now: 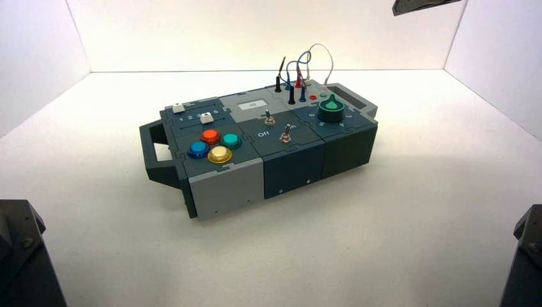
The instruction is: Push the green button with the left gripper.
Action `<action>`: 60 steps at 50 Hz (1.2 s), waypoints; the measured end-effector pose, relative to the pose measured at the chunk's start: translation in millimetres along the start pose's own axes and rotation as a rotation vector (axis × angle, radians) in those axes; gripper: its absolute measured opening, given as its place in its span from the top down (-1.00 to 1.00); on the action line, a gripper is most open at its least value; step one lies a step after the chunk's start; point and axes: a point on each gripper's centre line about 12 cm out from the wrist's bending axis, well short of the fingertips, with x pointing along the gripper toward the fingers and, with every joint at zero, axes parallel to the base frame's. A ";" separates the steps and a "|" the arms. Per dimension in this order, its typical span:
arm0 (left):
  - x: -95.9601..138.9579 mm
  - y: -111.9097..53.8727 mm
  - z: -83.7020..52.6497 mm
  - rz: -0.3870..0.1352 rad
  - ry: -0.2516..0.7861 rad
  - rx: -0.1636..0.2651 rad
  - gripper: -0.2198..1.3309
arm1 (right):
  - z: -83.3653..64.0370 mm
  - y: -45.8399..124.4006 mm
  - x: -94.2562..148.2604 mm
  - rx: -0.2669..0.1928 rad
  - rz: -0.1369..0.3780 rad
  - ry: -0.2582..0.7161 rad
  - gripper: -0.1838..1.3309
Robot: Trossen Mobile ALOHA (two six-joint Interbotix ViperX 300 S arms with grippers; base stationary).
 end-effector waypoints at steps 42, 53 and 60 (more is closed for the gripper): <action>37.2 -83.5 -48.3 -0.330 0.412 0.218 0.92 | -2.6 0.0 12.5 0.000 -0.001 0.054 0.94; 47.2 -98.5 -53.8 -0.359 0.513 0.233 0.92 | -2.1 0.0 12.3 -0.002 -0.001 0.054 0.94; 55.3 -118.5 -56.1 -0.398 0.587 0.273 0.92 | -2.0 0.0 12.0 -0.002 -0.001 0.052 0.94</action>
